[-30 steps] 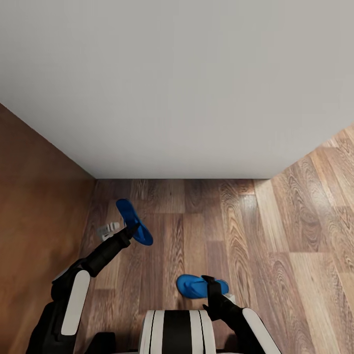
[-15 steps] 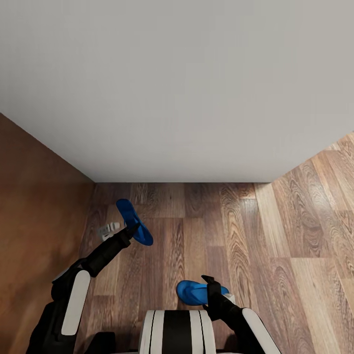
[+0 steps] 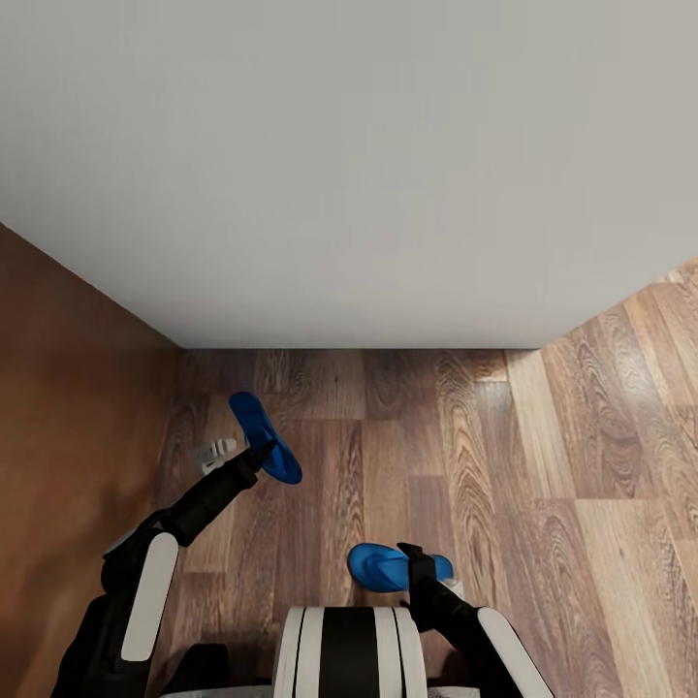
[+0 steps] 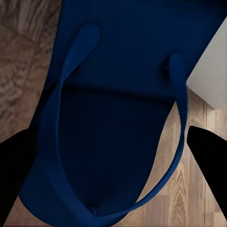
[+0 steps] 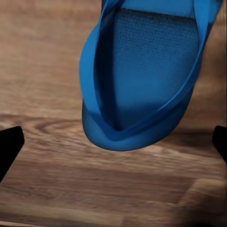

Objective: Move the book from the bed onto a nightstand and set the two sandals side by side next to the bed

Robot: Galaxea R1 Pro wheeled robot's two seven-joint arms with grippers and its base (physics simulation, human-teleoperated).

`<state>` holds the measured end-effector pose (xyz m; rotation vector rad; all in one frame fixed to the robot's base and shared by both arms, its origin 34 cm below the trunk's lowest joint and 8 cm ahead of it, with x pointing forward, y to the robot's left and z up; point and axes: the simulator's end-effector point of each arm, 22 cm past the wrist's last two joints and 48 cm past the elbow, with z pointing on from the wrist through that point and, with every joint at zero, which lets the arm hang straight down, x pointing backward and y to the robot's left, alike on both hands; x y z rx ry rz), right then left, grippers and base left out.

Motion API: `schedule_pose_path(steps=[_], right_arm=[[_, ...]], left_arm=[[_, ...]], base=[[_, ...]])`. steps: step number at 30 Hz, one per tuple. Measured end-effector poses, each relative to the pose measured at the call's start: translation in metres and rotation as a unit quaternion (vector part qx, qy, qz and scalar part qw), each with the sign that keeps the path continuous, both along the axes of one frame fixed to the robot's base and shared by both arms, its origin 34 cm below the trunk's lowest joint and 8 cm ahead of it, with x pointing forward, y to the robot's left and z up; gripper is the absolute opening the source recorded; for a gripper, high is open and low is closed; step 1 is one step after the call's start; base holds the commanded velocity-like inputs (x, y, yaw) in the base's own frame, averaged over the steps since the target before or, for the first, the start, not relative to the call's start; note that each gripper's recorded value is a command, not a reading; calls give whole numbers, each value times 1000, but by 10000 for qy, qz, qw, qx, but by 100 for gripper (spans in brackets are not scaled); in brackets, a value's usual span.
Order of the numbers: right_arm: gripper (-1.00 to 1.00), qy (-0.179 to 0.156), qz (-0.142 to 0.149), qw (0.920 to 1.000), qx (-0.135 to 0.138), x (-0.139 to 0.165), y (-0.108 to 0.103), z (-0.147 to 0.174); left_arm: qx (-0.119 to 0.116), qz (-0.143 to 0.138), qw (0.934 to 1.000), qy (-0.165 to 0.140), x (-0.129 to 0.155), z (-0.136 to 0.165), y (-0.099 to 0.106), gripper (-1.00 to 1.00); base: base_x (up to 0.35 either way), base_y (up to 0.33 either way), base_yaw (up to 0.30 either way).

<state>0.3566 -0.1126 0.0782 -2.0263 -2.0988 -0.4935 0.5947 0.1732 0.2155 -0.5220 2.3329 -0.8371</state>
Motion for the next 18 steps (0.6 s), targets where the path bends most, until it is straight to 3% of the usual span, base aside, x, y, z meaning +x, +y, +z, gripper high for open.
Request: schedule_pose_path(steps=[10, 18], right_arm=[[100, 208, 3, 9998, 1, -17, 0, -12], [100, 206, 2, 9998, 1, -17, 0, -12]], left_arm=[[-8, 1, 9998, 202, -11, -21, 0, -100], [-150, -48, 9998, 125, -10, -15, -5, -100]], base=[[0, 0, 0], [0, 0, 0]])
